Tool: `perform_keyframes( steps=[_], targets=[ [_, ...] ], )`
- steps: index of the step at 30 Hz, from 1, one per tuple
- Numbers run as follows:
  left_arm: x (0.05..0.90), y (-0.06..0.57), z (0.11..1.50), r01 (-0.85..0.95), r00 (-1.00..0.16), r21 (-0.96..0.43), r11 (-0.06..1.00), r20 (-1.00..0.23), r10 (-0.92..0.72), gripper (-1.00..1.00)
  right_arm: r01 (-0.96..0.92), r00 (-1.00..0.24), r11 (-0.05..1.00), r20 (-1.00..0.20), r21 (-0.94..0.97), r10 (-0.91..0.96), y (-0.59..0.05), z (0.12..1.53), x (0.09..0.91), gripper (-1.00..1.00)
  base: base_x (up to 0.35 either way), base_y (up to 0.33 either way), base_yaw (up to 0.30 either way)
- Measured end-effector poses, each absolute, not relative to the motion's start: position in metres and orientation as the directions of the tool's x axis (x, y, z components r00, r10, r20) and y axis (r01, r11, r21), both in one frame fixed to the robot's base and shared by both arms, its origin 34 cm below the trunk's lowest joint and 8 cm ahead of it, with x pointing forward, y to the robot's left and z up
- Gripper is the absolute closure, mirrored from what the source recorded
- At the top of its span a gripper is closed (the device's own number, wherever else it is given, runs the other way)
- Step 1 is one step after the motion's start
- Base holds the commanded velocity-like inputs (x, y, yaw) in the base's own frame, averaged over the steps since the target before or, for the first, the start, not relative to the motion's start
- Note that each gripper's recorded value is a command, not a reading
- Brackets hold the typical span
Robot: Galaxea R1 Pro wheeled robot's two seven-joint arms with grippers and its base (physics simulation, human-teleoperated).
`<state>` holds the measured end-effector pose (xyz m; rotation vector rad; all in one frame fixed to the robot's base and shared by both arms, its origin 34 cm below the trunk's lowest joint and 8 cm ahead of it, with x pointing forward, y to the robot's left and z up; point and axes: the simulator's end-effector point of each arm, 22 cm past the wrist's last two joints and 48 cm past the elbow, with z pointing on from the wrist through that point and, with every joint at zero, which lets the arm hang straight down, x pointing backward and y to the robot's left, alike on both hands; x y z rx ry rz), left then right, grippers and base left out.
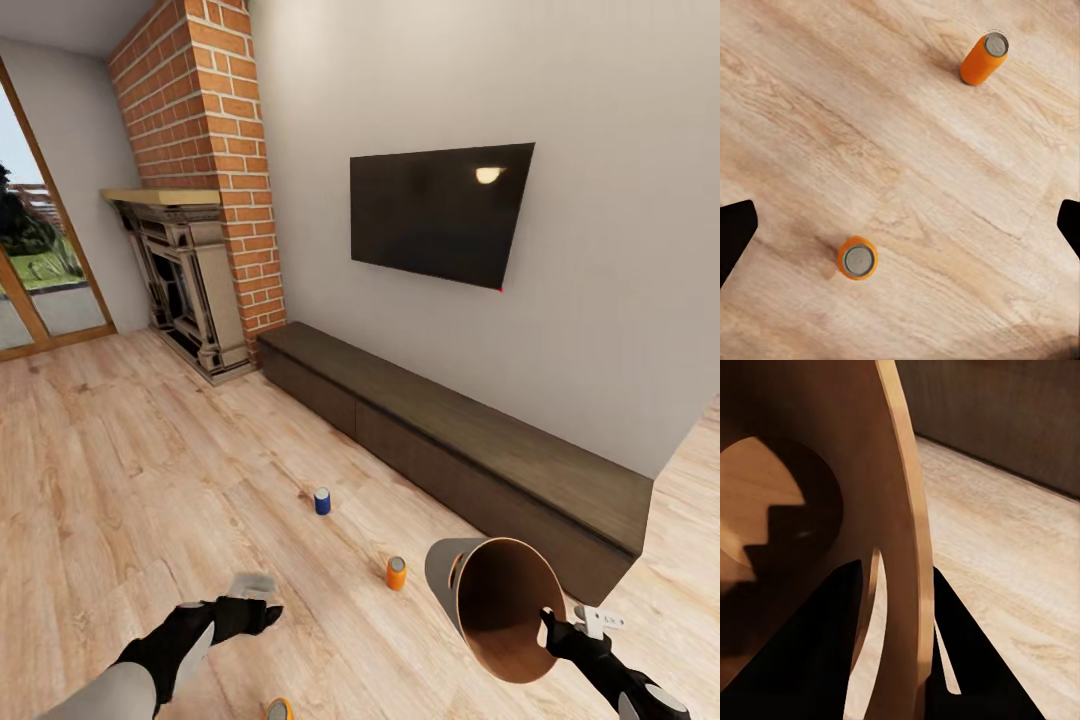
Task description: Put the three can of soda from the living room inside the tash can in the kitchen.
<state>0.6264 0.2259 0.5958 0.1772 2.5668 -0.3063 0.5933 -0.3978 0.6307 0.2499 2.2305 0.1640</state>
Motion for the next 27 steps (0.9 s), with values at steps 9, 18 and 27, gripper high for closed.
perform_keyframes(
  steps=[9, 18, 27],
  targets=[
    [0.69, 0.248, 0.637, 0.141, -0.804, -0.096, 0.985, -0.592, 0.058, -1.0, 0.091, -0.619, 0.976, -0.756, 0.198, 0.212, -0.388, 0.63, 0.595, 1.0, 0.0, 0.0, 0.0],
    [0.706, 0.263, 0.632, 0.109, -0.76, -0.034, 0.994, -0.647, 0.061, -1.0, 0.085, -0.621, 0.977, -0.756, 0.196, 0.206, -0.387, 0.615, 0.595, 1.0, 0.0, 0.0, 0.0],
    [0.711, 0.275, 0.621, 0.078, -0.742, 0.025, 0.997, -0.666, 0.075, -1.0, 0.084, -0.62, 0.978, -0.758, 0.193, 0.203, -0.387, 0.601, 0.595, 1.0, 0.0, 0.0, 0.0]
  ],
)
